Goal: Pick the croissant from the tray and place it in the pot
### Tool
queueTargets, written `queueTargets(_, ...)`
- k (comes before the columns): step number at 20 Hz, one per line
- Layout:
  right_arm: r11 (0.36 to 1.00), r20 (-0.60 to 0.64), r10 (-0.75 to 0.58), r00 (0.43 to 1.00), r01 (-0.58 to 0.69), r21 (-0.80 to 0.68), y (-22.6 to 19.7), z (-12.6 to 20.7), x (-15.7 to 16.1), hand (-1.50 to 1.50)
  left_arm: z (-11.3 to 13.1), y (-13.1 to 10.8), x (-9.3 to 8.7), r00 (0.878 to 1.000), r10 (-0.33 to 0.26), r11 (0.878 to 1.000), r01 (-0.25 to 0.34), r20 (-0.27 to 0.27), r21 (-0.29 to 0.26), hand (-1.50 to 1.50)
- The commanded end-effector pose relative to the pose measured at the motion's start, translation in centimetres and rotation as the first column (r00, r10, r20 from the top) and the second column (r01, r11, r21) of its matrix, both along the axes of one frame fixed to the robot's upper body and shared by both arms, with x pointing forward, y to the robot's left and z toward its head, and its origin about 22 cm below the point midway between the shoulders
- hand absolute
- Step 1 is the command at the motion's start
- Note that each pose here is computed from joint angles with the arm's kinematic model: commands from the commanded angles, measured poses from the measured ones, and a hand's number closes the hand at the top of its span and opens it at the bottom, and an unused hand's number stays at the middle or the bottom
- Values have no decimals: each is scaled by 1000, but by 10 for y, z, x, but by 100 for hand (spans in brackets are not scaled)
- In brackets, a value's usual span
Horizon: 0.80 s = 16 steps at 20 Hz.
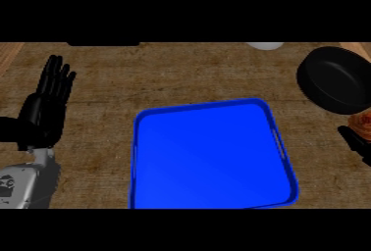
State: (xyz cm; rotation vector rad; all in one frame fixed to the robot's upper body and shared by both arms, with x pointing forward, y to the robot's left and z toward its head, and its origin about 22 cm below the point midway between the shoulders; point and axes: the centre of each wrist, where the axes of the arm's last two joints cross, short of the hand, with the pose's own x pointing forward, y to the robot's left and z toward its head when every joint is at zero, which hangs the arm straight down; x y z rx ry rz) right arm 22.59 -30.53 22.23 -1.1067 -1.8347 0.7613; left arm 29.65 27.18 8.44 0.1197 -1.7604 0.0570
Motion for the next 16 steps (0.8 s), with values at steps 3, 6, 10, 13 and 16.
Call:
queueTargets(3, 995, -46, -94, 995, 93, -25, -92, 25, 30, 150, -6, -21, -6, 999, -36, 999, 36, 4, -12, 0)
queueTargets(6, 995, -50, -101, 994, 101, 1, -113, -3, 59, 150, -15, -8, -9, 1000, -31, 1000, 31, -3, 0, 0)
queueTargets(10, 994, -50, -112, 992, 113, 15, -155, -3, 79, 150, -13, -10, 7, 1000, -27, 1000, 27, 10, 3, 0)
queueTargets(13, 996, -75, -88, 993, 89, 13, -166, -19, 99, 150, 2, 8, 3, 999, -36, 999, 36, 13, 13, 0)
queueTargets(16, 997, -64, -73, 995, 74, 6, -180, -41, 106, 150, 15, -5, 17, 999, -31, 999, 31, 10, -3, 0)
